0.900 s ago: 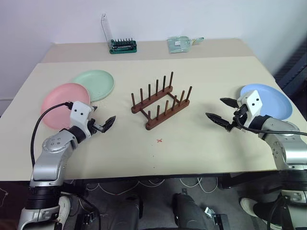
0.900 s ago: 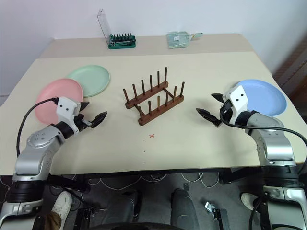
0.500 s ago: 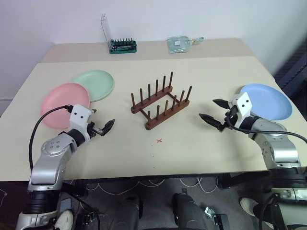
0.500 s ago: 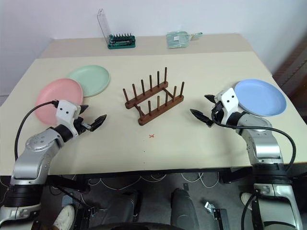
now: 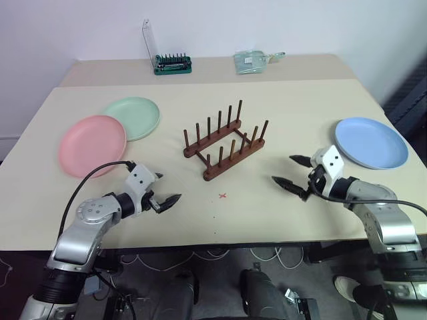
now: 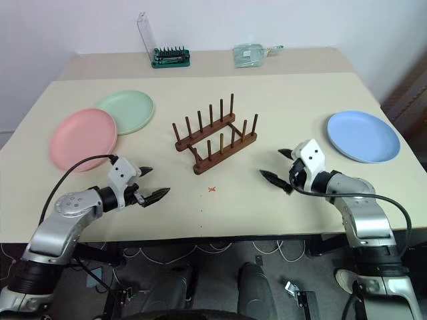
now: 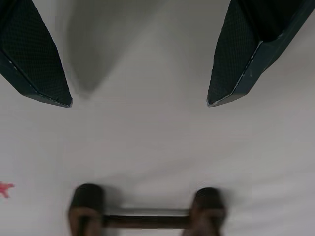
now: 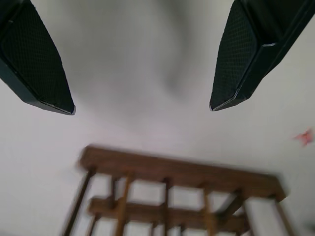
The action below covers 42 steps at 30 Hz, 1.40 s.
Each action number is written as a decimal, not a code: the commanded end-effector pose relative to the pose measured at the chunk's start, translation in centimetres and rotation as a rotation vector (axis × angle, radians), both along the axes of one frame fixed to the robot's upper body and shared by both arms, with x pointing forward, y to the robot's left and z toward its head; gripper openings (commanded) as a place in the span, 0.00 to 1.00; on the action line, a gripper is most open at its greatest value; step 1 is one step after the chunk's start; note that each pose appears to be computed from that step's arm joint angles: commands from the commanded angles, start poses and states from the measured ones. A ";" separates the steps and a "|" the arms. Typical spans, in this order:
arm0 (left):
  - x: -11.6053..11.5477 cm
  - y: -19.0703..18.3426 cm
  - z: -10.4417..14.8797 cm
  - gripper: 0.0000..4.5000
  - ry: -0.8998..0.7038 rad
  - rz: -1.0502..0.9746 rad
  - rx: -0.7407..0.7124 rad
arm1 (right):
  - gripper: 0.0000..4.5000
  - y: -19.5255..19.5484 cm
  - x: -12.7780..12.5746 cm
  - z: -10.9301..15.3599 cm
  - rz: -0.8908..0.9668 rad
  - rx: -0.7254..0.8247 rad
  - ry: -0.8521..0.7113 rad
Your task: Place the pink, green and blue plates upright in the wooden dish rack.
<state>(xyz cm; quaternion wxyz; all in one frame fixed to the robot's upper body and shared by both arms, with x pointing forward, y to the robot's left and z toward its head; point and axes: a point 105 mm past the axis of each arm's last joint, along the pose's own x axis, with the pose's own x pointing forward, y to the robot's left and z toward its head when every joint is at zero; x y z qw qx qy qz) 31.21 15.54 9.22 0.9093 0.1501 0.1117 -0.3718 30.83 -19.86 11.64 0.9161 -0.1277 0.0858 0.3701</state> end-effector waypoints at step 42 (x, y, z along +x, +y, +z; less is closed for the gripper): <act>3.3 -7.6 -1.4 0.66 -0.035 -0.470 0.066 | 1.00 2.7 -4.7 -0.8 -0.046 -0.056 -0.007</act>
